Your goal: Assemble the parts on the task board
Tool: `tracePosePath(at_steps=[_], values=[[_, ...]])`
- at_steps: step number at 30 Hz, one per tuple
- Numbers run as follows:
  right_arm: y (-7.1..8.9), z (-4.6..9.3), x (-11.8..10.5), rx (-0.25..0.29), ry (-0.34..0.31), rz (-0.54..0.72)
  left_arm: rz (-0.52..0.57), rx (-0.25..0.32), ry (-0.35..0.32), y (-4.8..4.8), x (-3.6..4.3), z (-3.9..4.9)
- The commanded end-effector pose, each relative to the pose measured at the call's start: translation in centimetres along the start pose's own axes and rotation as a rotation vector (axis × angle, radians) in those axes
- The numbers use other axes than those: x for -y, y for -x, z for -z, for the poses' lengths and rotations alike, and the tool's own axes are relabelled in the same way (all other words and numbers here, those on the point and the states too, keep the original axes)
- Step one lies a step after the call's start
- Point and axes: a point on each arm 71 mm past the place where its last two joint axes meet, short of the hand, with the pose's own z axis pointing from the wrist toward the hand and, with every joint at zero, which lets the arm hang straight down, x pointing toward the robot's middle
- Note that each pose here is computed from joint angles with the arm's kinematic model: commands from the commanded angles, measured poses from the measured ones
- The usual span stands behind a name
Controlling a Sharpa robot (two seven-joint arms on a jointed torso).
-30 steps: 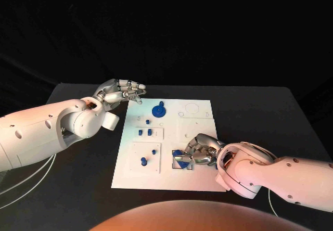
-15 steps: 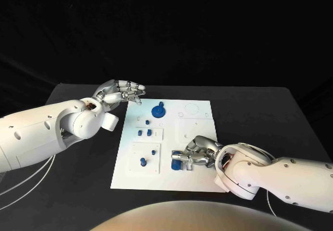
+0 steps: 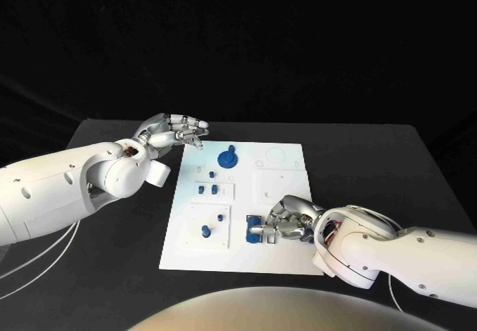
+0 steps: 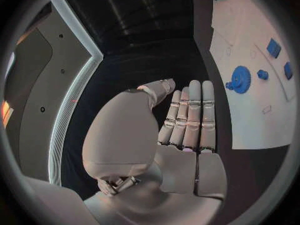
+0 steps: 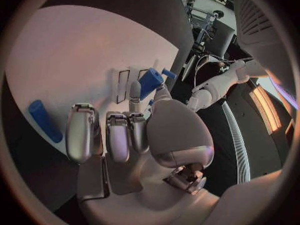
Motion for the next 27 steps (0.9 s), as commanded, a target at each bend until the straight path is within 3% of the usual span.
tracePosePath(at_steps=[1,16,27], values=[[-0.37,0.39,-0.32,-0.042,0.038,0.02,0.002,-0.016,-0.007,-0.17,0.09,-0.05],[-0.35,0.58,-0.02,-0.065,0.032,0.024,0.002,-0.017,-0.005,-0.17,0.05,-0.1],[-0.11,0.43,0.02,-0.038,0.036,0.021,0.001,-0.013,-0.004,-0.06,0.04,-0.06]])
